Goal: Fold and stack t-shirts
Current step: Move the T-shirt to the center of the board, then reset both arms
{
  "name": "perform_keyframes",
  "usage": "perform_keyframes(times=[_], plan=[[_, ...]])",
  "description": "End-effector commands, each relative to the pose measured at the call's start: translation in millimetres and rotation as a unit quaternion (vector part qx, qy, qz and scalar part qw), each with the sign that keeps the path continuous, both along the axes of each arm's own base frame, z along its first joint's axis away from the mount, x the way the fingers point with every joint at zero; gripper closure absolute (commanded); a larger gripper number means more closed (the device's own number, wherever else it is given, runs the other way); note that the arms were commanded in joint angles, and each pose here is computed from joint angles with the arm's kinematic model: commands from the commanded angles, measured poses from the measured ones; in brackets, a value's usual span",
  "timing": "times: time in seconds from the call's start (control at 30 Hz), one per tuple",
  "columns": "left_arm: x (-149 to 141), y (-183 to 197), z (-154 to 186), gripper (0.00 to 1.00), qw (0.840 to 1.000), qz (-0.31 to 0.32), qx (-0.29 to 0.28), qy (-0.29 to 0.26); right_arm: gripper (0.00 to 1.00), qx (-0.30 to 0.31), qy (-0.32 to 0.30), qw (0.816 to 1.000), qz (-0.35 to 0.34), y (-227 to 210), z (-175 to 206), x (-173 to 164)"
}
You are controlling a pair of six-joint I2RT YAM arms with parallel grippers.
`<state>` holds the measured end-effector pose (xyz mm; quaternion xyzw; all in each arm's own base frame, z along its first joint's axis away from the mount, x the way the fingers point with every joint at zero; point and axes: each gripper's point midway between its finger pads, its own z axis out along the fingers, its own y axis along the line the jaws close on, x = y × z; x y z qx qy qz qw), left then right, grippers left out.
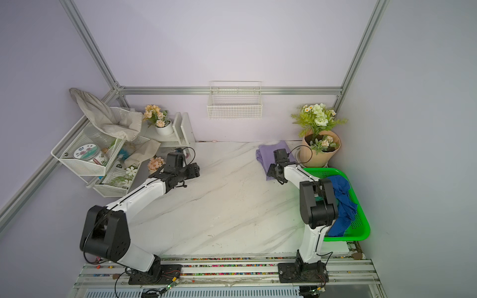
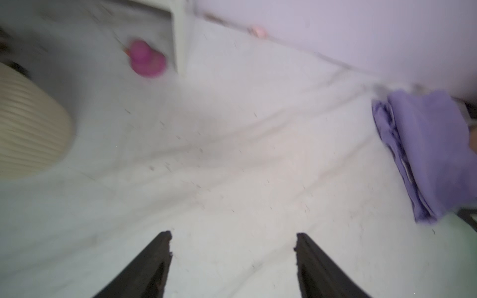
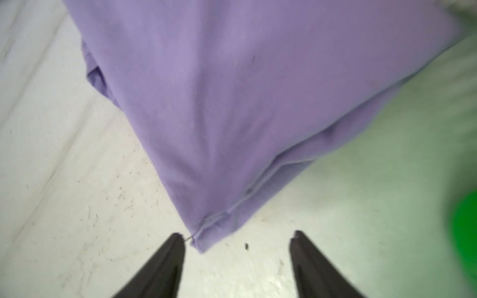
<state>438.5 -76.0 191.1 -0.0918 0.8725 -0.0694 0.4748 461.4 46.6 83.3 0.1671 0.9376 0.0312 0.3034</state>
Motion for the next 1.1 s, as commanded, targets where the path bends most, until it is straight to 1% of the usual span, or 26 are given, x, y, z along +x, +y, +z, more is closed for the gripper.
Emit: perform_keyframes(times=[0.0, 0.03, 0.1, 0.13, 0.17, 0.2, 0.23, 0.27, 0.3, 0.37, 0.43, 0.5, 0.6, 0.63, 0.7, 0.73, 0.83, 0.93, 0.97, 1.0, 1.07], plan=[[-23.6, 87.2, -1.2, 0.00, 0.983, 0.122, 0.132, -0.048, 0.00, -0.125, -0.048, 0.991, 0.031, -20.6, 11.5, 0.2], [-26.9, 99.0, -5.1, 0.00, 0.982, 0.127, 0.126, -0.056, 0.01, -0.140, -0.039, 0.989, 0.017, -28.1, 3.8, -4.7], [-31.0, 116.6, -19.3, 0.00, 0.982, 0.139, 0.119, -0.051, 0.01, -0.174, -0.051, 0.983, 0.000, -39.6, -1.1, -4.8], [-31.2, 122.2, -28.9, 0.00, 0.982, 0.142, 0.115, -0.045, 0.01, -0.188, -0.073, 0.979, -0.010, -44.6, 0.2, -3.8], [-30.3, 123.2, -37.9, 0.00, 0.983, 0.137, 0.114, -0.041, 0.00, -0.196, -0.108, 0.974, -0.022, -48.6, 7.2, -1.8], [-28.8, 122.9, -44.0, 0.00, 0.983, 0.128, 0.125, -0.042, 0.01, -0.198, -0.133, 0.971, -0.023, -49.2, 11.3, -2.1], [-26.9, 121.1, -54.0, 0.00, 0.983, 0.119, 0.131, -0.039, 0.00, -0.216, -0.142, 0.966, -0.014, -50.8, 10.5, -4.6], [-25.5, 118.1, -62.7, 0.00, 0.985, 0.105, 0.134, -0.033, 0.01, -0.237, -0.144, 0.960, -0.027, -55.7, 12.9, -9.2], [-23.8, 115.4, -68.3, 0.00, 0.985, 0.093, 0.139, -0.029, 0.00, -0.250, -0.169, 0.952, -0.042, -61.8, 18.4, -12.7], [-22.7, 117.1, -75.9, 0.00, 0.984, 0.092, 0.149, -0.028, 0.00, -0.239, -0.225, 0.944, -0.030, -60.9, 30.2, -15.9], [-23.2, 119.6, -77.7, 0.00, 0.982, 0.096, 0.159, -0.034, 0.00, -0.234, -0.238, 0.942, -0.033, -62.5, 28.1, -21.0], [-21.6, 122.5, -75.6, 0.00, 0.979, 0.100, 0.171, -0.045, 0.00, -0.229, -0.232, 0.945, -0.022, -60.0, 25.9, -17.7], [-16.9, 131.2, -74.6, 0.00, 0.973, 0.124, 0.185, -0.056, 0.00, -0.222, -0.230, 0.947, -0.022, -62.5, 24.3, -17.7], [-15.8, 134.1, -79.5, 0.00, 0.972, 0.130, 0.187, -0.046, 0.00, -0.222, -0.233, 0.946, -0.033, -65.7, 26.3, -21.2], [-15.3, 134.3, -80.9, 0.00, 0.973, 0.130, 0.188, -0.042, 0.00, -0.220, -0.253, 0.940, -0.060, -73.1, 34.6, -33.5], [-16.1, 134.0, -81.0, 0.00, 0.972, 0.130, 0.188, -0.044, 0.00, -0.219, -0.271, 0.934, -0.078, -77.9, 39.9, -41.7], [-18.4, 134.0, -79.6, 0.00, 0.972, 0.130, 0.188, -0.051, 0.00, -0.220, -0.306, 0.922, -0.093, -80.9, 49.1, -55.2], [-18.1, 131.8, -79.4, 0.00, 0.973, 0.123, 0.188, -0.053, 0.00, -0.213, -0.333, 0.914, -0.088, -77.9, 50.7, -69.6], [-18.0, 131.0, -79.9, 0.00, 0.973, 0.121, 0.187, -0.052, 0.00, -0.208, -0.357, 0.907, -0.085, -76.1, 62.8, -74.3], [-17.5, 130.7, -78.9, 0.00, 0.974, 0.120, 0.187, -0.054, 0.00, -0.204, -0.368, 0.904, -0.073, -72.6, 65.0, -76.3], [-18.5, 129.1, -79.8, 0.00, 0.974, 0.115, 0.185, -0.055, 0.00, -0.206, -0.379, 0.900, -0.071, -71.1, 67.4, -80.2]])
